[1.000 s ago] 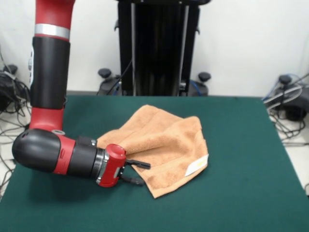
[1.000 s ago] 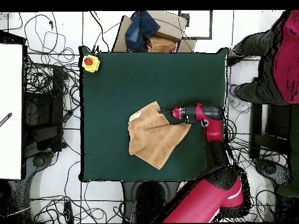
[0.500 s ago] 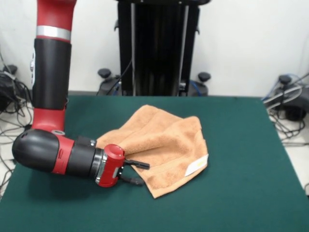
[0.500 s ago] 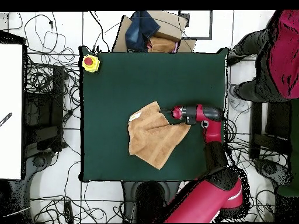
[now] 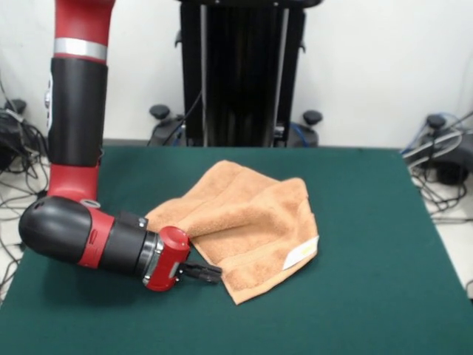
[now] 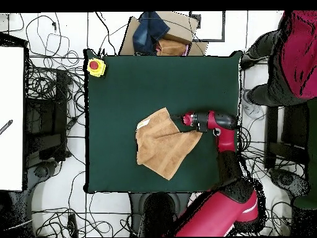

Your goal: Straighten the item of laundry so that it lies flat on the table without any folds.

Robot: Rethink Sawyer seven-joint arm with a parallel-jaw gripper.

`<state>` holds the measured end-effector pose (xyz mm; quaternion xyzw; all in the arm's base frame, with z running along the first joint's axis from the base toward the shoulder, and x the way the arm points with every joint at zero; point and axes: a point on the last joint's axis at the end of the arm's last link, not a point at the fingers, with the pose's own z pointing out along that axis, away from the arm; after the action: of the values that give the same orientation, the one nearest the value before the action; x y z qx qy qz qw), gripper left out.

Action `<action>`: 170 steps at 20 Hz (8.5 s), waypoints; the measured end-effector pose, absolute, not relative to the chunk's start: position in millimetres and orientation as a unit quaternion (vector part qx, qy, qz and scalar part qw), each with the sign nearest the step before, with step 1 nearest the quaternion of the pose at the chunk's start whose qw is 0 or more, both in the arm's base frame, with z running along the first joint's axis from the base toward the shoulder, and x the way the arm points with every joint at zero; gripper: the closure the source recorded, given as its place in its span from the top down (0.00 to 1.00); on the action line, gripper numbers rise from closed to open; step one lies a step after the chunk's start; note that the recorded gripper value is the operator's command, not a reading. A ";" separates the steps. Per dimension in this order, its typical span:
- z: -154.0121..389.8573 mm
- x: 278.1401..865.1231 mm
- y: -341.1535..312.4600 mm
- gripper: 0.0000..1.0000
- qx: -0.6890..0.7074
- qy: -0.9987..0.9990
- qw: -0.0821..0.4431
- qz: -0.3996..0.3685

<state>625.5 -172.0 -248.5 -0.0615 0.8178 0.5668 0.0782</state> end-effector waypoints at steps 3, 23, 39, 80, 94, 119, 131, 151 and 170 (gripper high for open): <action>-248.5 625.4 -172.0 0.00 -0.062 0.818 0.078 0.567; -243.0 622.5 -165.8 0.00 -0.051 0.841 0.093 0.530; -233.2 628.5 -159.3 0.00 -0.090 0.860 0.082 0.495; -184.0 666.8 -77.0 0.00 -0.227 0.959 -0.103 0.136; -184.7 666.7 -94.3 0.00 -0.208 0.962 -0.095 0.151; -181.1 685.7 -97.4 0.00 -0.168 0.965 -0.137 0.146; -66.3 640.8 -194.5 0.00 -0.171 0.977 -0.121 0.031; -111.3 559.2 -267.4 0.00 -0.166 0.982 0.018 -0.087; -144.0 467.4 -252.0 0.00 -0.156 0.987 -0.025 -0.043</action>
<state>467.4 -252.0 -144.0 -0.1558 0.9865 -0.0430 -0.0247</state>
